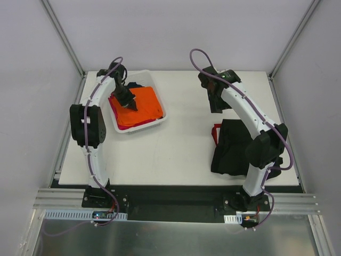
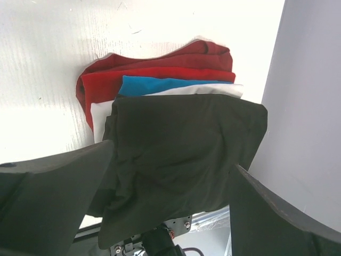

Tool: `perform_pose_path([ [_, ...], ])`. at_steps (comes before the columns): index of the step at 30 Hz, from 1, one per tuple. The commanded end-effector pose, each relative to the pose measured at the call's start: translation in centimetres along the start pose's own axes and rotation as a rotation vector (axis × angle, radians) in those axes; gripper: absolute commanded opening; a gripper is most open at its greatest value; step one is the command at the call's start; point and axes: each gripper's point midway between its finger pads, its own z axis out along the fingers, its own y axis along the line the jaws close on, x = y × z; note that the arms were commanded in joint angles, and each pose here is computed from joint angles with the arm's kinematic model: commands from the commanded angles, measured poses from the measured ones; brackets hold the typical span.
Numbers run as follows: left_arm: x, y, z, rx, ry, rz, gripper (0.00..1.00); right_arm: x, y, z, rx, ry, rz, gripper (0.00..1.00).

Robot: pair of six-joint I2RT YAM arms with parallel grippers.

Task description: Fold and stack the t-shirts

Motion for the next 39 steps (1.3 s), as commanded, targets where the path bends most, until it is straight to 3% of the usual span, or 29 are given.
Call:
perform_pose_path([
  [1, 0.5, 4.4, 1.9, -0.099, 0.04, -0.138, 0.0, 2.0, -2.1, -0.8, 0.047, 0.045, -0.072, 0.96],
  [5, -0.3, 12.9, 1.1, -0.27, 0.014, -0.408, 0.0, 2.2, -2.3, -0.9, 0.044, 0.044, -0.071, 0.96],
  [10, -1.5, 17.4, -2.0, -0.435, -0.061, -0.409, 0.0, 2.5, -2.1, -0.8, 0.032, 0.05, -0.075, 0.96],
  [17, -2.6, 19.2, -4.5, -0.529, -0.101, -0.392, 0.0, 2.8, -1.3, -0.7, -0.003, 0.068, -0.073, 0.96],
  [25, -0.2, 20.7, -6.0, -0.595, -0.12, -0.451, 0.0, 2.8, -1.5, -0.8, 0.007, 0.065, -0.065, 0.96],
  [30, -1.6, 17.1, -9.6, -0.508, -0.356, -0.38, 0.0, 2.5, -1.4, -1.2, -0.029, 0.033, -0.031, 0.96],
  [32, -2.7, 14.8, -11.5, -0.453, -0.453, -0.34, 0.1, 2.5, -1.2, -1.2, -0.048, 0.022, -0.025, 0.96],
  [36, -3.7, 10.7, -14.0, -0.325, -0.515, -0.299, 0.42, 2.5, -1.0, 0.0, 0.003, 0.075, -0.087, 0.96],
  [37, -4.0, 9.6, -14.7, -0.288, -0.536, -0.29, 0.59, 3.1, -1.8, -0.1, 0.051, 0.116, -0.132, 0.96],
  [39, -4.3, 8.0, -14.8, -0.238, -0.531, -0.253, 0.64, 2.6, -1.8, 0.3, 0.092, 0.133, -0.136, 0.96],
])
